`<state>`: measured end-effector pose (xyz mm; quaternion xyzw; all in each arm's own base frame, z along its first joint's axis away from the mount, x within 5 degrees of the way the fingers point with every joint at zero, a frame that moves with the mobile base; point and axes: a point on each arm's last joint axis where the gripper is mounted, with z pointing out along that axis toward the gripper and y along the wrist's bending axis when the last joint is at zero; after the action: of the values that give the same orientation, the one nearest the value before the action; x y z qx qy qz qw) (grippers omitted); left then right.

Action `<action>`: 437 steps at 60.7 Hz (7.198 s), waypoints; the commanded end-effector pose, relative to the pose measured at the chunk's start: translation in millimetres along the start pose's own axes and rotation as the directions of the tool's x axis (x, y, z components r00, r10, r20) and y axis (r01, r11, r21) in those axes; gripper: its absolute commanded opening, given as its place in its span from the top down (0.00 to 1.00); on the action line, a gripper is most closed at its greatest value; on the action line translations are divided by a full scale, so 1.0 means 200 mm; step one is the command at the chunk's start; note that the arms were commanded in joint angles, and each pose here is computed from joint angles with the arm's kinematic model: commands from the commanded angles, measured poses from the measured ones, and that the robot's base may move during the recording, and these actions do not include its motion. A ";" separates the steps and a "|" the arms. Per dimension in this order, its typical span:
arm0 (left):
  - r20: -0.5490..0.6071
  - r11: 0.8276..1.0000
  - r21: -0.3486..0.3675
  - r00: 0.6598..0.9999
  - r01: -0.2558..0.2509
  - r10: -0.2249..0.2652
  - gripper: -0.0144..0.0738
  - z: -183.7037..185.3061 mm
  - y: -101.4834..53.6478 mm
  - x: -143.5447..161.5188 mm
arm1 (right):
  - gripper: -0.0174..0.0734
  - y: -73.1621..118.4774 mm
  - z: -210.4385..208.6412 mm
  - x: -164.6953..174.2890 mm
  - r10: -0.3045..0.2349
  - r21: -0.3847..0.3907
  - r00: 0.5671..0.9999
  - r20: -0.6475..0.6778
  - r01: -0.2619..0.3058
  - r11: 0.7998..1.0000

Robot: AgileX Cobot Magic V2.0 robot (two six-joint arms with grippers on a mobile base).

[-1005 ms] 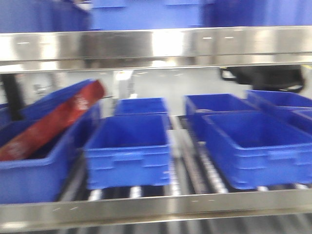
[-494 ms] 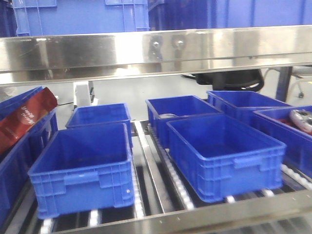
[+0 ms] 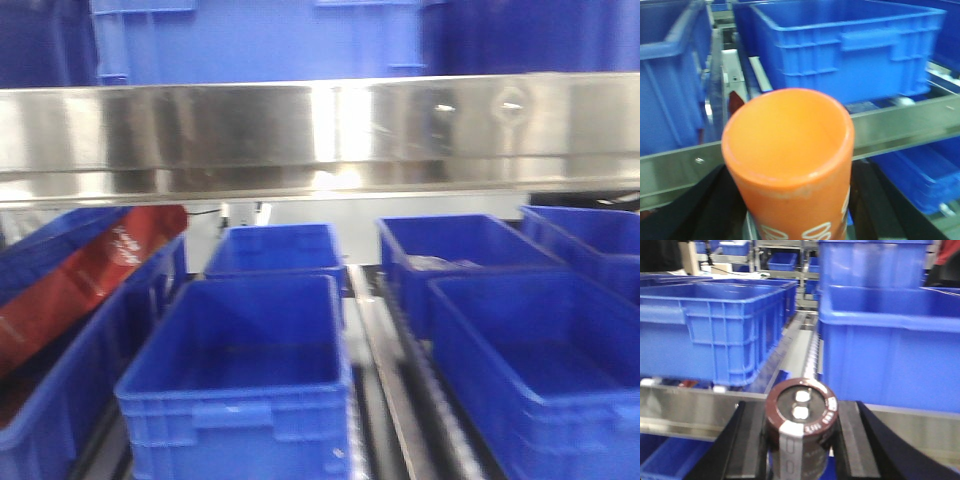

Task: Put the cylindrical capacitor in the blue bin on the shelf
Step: 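Drive up to the shelf and raise both grippers over the bins, then lower the orange cylinder into a blue bin with the left gripper, then open the left gripper and lift it out of the bin, then lower the capacitor into the blue bin and open the right gripper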

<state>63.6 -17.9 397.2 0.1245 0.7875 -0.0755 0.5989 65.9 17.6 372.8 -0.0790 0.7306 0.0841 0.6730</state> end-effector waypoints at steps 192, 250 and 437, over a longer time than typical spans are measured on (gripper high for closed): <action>-0.022 0.941 0.330 0.996 -0.078 0.090 0.96 0.89 -0.40 -0.74 | 0.99 0.00 0.00 -0.02 0.001 0.006 0.998 0.055 -0.002 1.000; -0.290 0.914 0.395 0.932 -0.089 0.216 0.28 1.60 -0.71 -0.45 | 0.99 0.01 0.00 -0.03 0.013 -0.028 0.998 0.062 -0.011 1.000; 0.111 0.961 0.277 0.992 0.030 -0.063 0.96 -0.10 -0.06 -0.03 | 0.89 0.47 0.93 -0.81 -0.211 -0.454 0.954 -0.212 0.096 0.886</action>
<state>44.8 -25.4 406.9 0.1868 0.7383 -0.1959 0.6177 263.3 165.1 505.1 -0.3026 0.7816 0.1751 0.5167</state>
